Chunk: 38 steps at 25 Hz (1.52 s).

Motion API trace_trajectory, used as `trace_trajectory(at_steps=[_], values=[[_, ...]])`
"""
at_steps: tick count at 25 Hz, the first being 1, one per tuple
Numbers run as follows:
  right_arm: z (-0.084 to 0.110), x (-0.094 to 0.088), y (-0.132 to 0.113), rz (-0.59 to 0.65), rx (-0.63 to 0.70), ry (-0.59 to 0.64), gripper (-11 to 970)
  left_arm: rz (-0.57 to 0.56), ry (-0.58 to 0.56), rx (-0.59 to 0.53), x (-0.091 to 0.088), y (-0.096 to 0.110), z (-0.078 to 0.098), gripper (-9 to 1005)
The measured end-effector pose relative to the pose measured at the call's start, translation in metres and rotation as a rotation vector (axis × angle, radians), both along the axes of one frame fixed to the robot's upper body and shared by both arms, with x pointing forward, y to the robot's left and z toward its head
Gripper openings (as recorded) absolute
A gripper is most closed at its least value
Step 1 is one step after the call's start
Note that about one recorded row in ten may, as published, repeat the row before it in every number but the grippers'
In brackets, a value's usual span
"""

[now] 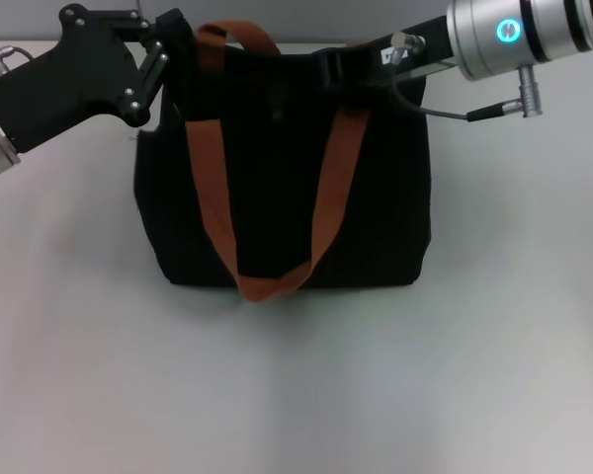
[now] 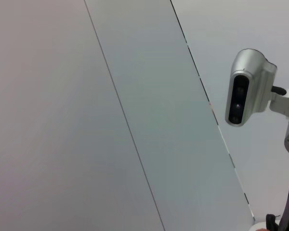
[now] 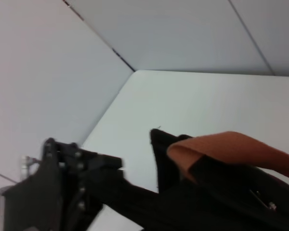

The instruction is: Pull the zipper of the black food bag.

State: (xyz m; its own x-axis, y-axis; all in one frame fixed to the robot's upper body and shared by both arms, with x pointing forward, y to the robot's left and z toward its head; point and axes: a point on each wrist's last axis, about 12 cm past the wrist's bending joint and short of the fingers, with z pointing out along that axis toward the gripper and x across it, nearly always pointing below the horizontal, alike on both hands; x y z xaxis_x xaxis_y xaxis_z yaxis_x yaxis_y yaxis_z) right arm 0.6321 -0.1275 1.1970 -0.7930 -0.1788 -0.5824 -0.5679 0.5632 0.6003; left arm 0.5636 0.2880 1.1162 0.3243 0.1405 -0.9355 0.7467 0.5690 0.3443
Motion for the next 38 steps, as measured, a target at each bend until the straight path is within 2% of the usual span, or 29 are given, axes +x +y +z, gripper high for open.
trace_trajectory(at_steps=[5, 12, 17, 21, 29, 32, 38], values=[[0.003, -0.004, 0.003, 0.015, 0.053, 0.013, 289, -0.003, 0.000, -0.002, 0.000, -0.001, 0.000, 28], [-0.003, -0.004, -0.004, -0.004, 0.052, 0.029, 289, -0.004, 0.001, -0.006, 0.000, -0.001, 0.000, 28], [0.013, -0.004, -0.015, -0.005, 0.038, -0.004, 289, 0.003, 0.002, -0.008, 0.000, -0.001, 0.000, 28], [0.011, -0.004, -0.015, -0.008, 0.005, -0.001, 289, 0.005, 0.000, -0.010, 0.001, -0.001, 0.000, 28], [0.003, 0.001, 0.001, -0.008, -0.050, -0.011, 288, -0.028, 0.006, -0.048, 0.003, -0.007, 0.006, 28], [0.003, 0.000, 0.011, 0.005, -0.045, -0.024, 288, -0.046, 0.006, -0.047, 0.004, -0.012, 0.006, 28], [0.001, -0.002, 0.014, 0.006, -0.001, 0.005, 288, -0.052, 0.008, -0.052, 0.004, -0.013, 0.006, 28]])
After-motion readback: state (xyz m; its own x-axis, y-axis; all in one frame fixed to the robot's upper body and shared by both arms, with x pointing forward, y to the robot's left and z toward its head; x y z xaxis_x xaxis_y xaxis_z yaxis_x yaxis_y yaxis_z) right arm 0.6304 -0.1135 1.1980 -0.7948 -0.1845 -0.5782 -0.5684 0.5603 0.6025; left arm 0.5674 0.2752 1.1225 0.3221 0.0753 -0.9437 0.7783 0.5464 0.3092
